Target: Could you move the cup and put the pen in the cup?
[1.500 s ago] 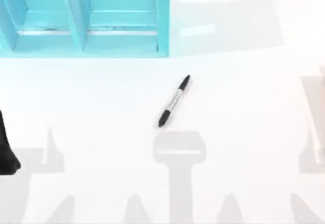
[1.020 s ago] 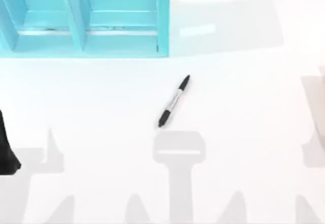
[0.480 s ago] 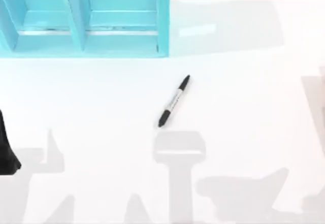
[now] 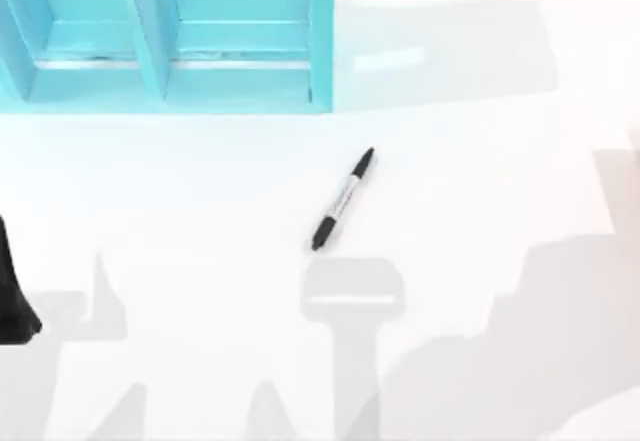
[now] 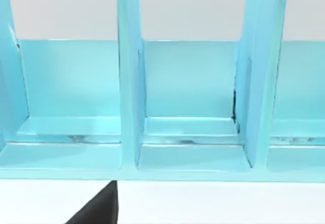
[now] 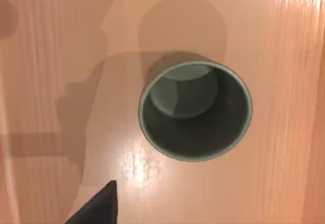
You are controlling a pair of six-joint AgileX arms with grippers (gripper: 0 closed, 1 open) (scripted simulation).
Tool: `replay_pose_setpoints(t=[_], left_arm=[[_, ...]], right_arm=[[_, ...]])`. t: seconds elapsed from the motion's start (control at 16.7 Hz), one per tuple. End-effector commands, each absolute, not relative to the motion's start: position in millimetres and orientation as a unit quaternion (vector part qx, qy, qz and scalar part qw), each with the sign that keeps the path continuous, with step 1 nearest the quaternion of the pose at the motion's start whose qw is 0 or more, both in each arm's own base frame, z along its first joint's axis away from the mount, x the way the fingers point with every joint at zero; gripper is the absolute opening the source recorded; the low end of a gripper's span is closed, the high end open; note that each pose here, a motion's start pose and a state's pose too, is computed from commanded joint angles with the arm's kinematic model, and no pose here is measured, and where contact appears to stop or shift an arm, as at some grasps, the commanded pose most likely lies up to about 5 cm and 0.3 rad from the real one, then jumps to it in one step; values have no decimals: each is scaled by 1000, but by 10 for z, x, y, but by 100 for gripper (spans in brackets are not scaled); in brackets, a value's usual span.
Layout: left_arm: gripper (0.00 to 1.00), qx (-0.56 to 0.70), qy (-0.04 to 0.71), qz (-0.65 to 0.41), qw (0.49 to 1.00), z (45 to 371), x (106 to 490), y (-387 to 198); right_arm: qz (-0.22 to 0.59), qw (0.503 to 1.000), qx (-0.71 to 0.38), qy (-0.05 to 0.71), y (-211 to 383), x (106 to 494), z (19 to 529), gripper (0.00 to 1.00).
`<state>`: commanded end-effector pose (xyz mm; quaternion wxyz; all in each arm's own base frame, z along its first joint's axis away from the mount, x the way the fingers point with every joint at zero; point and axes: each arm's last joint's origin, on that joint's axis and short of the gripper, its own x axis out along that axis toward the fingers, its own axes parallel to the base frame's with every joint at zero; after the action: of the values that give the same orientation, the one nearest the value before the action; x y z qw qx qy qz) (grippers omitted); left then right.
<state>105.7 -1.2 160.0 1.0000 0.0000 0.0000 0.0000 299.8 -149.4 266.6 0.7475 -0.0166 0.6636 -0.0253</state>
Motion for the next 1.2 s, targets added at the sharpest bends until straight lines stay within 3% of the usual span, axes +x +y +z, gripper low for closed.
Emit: replay_pose_setpoints(t=[0.24,0.66,1.2], left_arm=[[100,0,0,0,1000,1600,1057,-12],[100,0,0,0,1000,1600,1057,-12],[100,0,0,0,1000,1600,1057,-12]], right_arm=[[-5,710,3,705,-1729,3161,2508,100],[-3,706,5,708,-1736,3178,2442,100],[-4,708,4,707,-1746,3181,1558,100]])
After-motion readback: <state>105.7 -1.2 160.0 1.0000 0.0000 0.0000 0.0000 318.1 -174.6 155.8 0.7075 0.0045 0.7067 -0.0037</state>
